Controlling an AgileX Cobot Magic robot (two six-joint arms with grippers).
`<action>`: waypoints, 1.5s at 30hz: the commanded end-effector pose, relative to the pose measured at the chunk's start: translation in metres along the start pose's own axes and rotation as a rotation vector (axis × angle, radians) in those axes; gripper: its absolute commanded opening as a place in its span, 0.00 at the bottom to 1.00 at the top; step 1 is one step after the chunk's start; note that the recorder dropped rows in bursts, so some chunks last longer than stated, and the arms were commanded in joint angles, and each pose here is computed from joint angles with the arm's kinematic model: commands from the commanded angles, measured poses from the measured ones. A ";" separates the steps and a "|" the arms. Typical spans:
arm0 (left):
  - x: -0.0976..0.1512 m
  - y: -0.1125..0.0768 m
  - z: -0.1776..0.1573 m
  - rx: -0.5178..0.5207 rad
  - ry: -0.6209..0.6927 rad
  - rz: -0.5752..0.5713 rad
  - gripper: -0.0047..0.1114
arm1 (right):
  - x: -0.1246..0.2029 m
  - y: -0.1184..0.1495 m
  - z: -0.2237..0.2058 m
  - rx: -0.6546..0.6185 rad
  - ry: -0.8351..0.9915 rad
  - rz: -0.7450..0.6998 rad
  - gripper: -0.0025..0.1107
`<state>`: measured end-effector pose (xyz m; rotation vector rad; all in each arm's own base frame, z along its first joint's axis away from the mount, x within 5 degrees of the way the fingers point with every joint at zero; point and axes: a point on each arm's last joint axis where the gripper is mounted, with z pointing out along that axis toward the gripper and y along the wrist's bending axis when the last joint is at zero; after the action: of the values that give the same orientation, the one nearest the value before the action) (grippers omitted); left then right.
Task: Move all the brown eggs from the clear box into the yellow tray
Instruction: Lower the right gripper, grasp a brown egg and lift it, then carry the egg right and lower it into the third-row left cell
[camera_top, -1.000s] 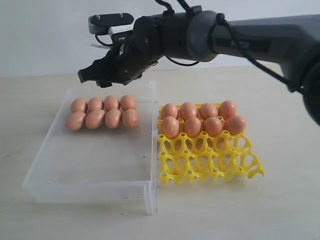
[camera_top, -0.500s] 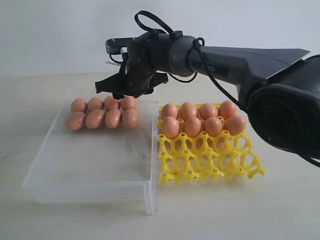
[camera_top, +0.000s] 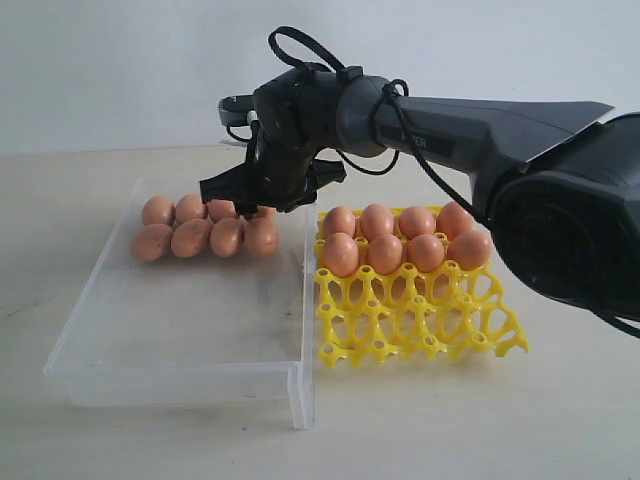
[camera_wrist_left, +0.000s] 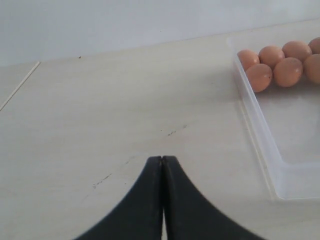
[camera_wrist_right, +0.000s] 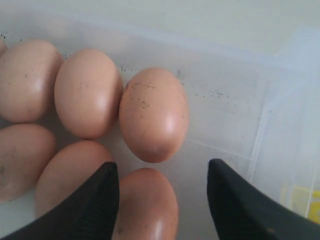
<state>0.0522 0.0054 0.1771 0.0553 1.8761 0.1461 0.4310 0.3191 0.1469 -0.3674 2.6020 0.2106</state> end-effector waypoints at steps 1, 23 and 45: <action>-0.002 0.000 0.000 0.006 -0.013 -0.006 0.04 | -0.001 0.000 0.000 -0.015 0.001 0.018 0.49; -0.002 0.000 0.000 0.006 -0.013 -0.006 0.04 | 0.025 0.003 0.038 -0.012 0.110 -0.041 0.30; -0.002 0.000 0.000 0.006 -0.013 -0.006 0.04 | -0.041 0.034 -0.137 -0.116 -0.332 -0.220 0.02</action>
<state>0.0522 0.0054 0.1771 0.0553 1.8761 0.1461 0.4011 0.3330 0.2668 -0.5631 2.2969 0.3337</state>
